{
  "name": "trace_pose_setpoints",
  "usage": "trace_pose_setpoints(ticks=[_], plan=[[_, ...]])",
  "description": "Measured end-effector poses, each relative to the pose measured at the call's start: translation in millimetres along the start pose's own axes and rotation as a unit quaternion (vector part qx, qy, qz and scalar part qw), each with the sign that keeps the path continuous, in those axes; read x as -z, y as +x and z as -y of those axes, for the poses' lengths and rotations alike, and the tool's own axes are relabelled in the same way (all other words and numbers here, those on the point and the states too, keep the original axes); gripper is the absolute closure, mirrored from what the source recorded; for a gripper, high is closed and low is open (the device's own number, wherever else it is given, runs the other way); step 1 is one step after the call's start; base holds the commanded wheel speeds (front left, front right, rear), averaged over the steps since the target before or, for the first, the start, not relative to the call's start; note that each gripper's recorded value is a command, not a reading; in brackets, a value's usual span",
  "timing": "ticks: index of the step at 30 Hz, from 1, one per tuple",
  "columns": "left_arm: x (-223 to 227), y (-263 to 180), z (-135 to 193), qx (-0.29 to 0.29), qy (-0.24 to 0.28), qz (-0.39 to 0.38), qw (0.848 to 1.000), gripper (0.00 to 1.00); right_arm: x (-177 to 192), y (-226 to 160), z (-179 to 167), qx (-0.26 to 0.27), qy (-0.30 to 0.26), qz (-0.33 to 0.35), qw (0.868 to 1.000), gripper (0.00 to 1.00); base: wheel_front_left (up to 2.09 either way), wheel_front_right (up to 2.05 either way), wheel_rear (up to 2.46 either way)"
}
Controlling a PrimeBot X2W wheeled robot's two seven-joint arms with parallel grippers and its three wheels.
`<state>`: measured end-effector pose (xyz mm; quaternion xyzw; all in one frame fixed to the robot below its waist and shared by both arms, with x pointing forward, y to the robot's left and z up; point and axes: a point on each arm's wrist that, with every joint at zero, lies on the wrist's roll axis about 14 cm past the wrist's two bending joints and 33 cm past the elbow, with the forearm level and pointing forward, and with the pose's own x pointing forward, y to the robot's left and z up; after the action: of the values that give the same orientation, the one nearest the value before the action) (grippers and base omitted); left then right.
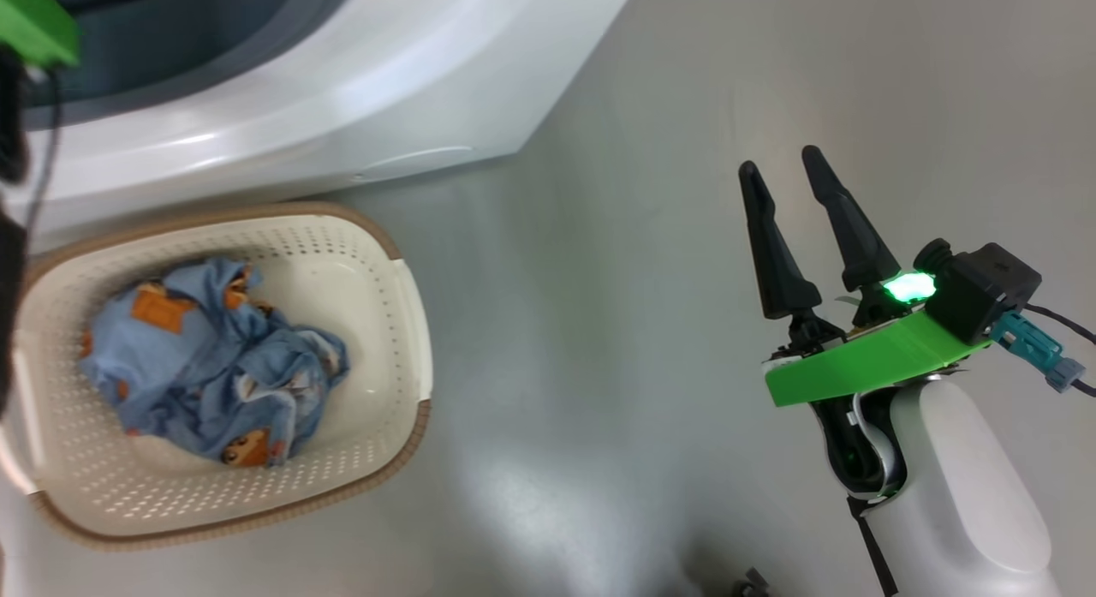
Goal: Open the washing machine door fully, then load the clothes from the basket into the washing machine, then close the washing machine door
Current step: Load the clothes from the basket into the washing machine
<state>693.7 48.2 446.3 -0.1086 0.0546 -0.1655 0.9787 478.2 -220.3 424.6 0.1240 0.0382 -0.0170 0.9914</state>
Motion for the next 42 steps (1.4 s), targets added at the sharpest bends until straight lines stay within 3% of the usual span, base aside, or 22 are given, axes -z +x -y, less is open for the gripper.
trace_pose_setpoints(ticks=[8, 9, 10, 23, 42], plan=[[3, 39, -3, -0.008, -0.001, -0.016, 1.0, 1.0, 1, -1, 12, 0.017, -0.009, -0.002, 1.0, 0.0, 0.0, 0.0, 0.0], [8, 42, -4, -0.011, -0.003, -0.027, 1.0, 0.96, 2, -1, 14, 0.02, -0.01, -0.003, 1.0, 0.0, 0.0, 0.0, 0.0], [12, 45, -5, -0.015, -0.004, -0.034, 0.999, 0.0, 2, -2, 15, 0.022, -0.011, -0.005, 1.0, 0.0, 0.0, 0.0, 0.0], [25, 41, -12, -0.031, -0.007, -0.053, 0.998, 0.0, 4, 1, 11, 0.018, -0.005, -0.004, 1.0, 0.0, 0.0, 0.0, 0.0], [27, -9, -18, -0.025, 0.013, -0.068, 0.997, 0.0, -12, 9, -17, -0.022, 0.011, 0.019, 1.0, 0.0, 0.0, 0.0, 0.0]])
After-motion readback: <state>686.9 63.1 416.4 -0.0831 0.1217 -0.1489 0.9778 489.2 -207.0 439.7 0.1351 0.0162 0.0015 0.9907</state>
